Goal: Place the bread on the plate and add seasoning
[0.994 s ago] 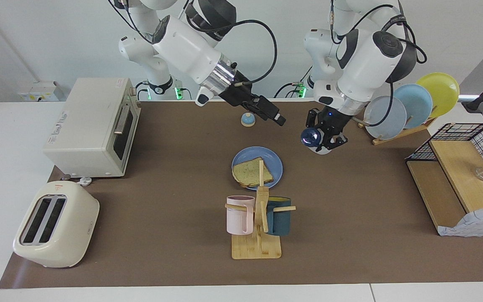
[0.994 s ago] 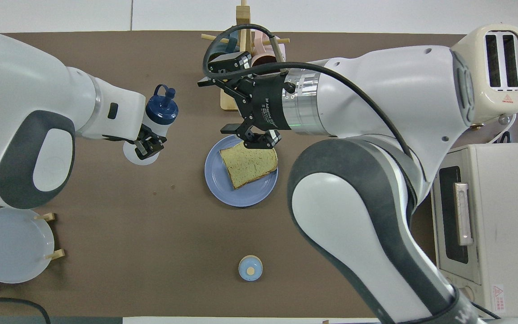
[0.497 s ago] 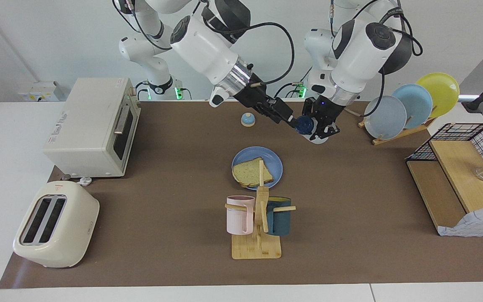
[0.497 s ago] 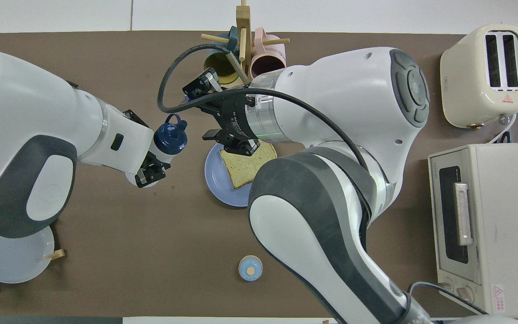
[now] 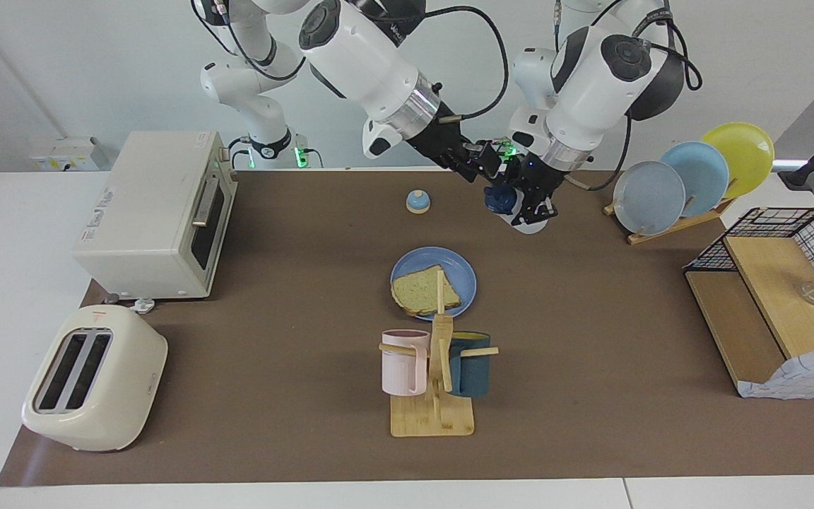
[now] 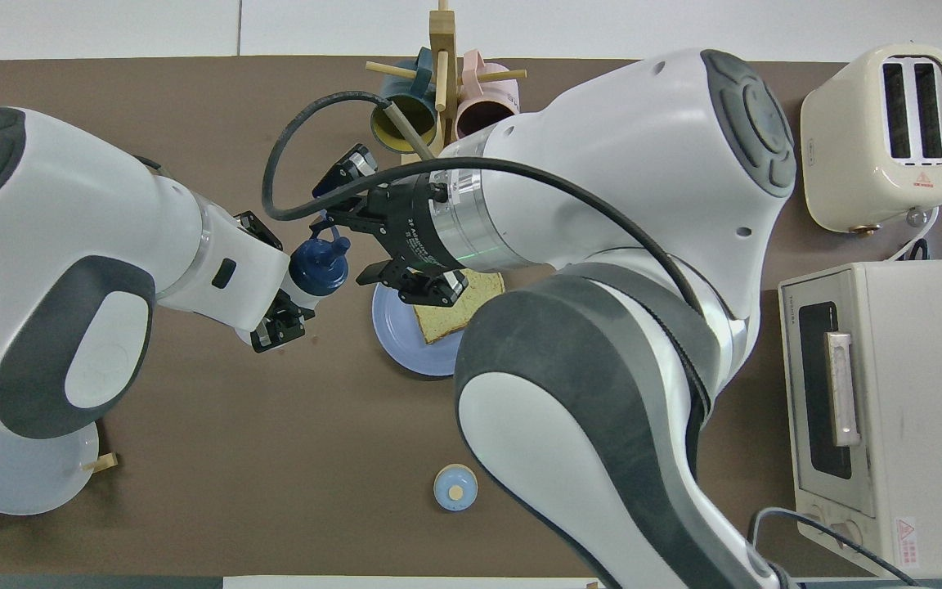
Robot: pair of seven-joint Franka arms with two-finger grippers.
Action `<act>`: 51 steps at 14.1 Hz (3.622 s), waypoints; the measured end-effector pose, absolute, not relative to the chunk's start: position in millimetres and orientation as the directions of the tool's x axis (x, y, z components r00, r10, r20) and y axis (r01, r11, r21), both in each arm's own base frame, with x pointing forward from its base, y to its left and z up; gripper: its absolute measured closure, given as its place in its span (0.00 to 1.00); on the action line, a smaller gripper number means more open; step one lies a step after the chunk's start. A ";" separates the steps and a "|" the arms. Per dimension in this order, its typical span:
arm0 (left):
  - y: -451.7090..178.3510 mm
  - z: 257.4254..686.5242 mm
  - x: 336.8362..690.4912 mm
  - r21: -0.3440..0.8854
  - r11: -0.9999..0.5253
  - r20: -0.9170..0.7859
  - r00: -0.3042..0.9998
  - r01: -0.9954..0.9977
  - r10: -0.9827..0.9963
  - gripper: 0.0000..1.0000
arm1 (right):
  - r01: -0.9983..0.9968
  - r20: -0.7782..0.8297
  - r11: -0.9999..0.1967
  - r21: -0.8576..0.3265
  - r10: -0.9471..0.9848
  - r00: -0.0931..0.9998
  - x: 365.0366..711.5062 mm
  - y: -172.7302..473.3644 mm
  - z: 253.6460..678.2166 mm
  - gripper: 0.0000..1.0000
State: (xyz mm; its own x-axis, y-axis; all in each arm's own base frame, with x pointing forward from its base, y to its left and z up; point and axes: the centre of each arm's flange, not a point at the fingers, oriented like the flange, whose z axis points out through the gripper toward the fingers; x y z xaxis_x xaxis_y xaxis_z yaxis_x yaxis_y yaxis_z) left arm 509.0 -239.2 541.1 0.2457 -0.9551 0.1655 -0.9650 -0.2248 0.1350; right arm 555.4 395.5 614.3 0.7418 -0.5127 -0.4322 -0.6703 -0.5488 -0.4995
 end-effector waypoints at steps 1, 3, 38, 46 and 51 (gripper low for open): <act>-239.0 541.2 508.9 0.134 -0.221 0.166 0.242 -0.966 -0.956 0.59 | -0.665 -0.417 -0.558 -0.497 -0.518 0.747 556.0 395.7 612.7 0.39; -238.6 541.0 508.7 0.135 -0.217 0.166 0.238 -0.967 -0.957 0.59 | -0.656 -0.397 -0.570 -0.494 -0.523 0.754 556.2 397.5 610.1 0.41; -234.1 563.0 512.2 0.101 -0.235 0.239 0.253 -0.967 -0.937 0.59 | -0.739 -0.505 -0.420 -0.526 -0.545 0.669 573.4 385.6 612.1 0.85; -233.7 536.4 503.3 0.161 -0.210 0.195 0.240 -0.964 -0.951 0.59 | -0.727 -0.480 -0.322 -0.606 -0.581 0.657 586.6 361.0 640.9 0.68; -233.6 536.4 503.1 0.162 -0.209 0.195 0.239 -0.964 -0.951 0.59 | -0.691 -0.426 -0.387 -0.610 -0.576 0.698 585.4 360.6 627.0 0.52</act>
